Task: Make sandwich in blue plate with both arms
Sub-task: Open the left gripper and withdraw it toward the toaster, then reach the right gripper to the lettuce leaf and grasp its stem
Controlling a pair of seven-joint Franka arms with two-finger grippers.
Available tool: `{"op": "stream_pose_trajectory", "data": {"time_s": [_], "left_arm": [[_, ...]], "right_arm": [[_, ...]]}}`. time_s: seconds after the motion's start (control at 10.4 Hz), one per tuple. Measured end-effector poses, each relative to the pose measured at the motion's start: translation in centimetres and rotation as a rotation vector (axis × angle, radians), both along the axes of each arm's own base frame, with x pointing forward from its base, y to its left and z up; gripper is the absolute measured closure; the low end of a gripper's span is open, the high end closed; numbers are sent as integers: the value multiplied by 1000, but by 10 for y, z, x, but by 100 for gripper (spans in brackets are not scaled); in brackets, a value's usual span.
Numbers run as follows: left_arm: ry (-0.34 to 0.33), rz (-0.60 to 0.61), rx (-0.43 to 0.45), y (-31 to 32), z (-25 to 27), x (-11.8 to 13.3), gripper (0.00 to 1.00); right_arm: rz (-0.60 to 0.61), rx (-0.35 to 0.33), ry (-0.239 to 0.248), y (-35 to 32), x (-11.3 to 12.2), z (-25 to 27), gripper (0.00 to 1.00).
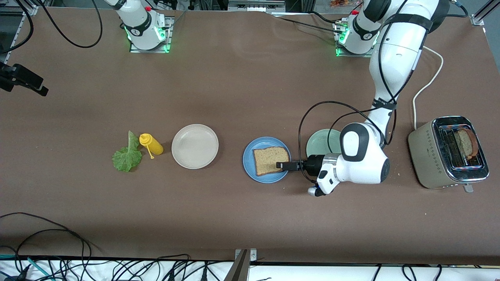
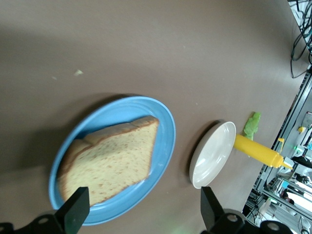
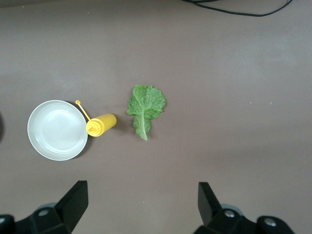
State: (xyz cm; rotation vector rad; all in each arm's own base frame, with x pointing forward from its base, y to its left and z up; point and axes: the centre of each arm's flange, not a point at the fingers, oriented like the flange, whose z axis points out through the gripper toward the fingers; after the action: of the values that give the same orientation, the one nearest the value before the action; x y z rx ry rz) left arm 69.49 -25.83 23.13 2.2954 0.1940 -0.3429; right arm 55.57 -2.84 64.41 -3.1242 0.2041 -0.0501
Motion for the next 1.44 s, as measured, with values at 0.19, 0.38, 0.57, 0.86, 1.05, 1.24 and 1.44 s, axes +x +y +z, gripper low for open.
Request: {"op": "stream_pose_trajectory", "data": {"time_s": [0.19,0.38,0.57,0.86,1.05,1.24,1.44], "left_arm": [[-13,5,10,16,-3,5,0],[-57,-74,113,24,-5,5,0],[-121,-142,209,31,9,10,0],[-225,-221,378,77,90,19,0],[-273,-201,486,150,168,20,0],[-345,-113,565,228,255,6,0],[-356,-109,640,259,312,-30,0]], "right_arm": [[0,0,0,0,0,0,0],[0,0,0,0,0,0,0],[0,0,0,0,0,0,0],[16,3,14,8,1,-4,0],[46,3,44,25,4,-13,0],[59,3,93,32,6,-28,0],[71,4,140,35,7,-48,0]]}}
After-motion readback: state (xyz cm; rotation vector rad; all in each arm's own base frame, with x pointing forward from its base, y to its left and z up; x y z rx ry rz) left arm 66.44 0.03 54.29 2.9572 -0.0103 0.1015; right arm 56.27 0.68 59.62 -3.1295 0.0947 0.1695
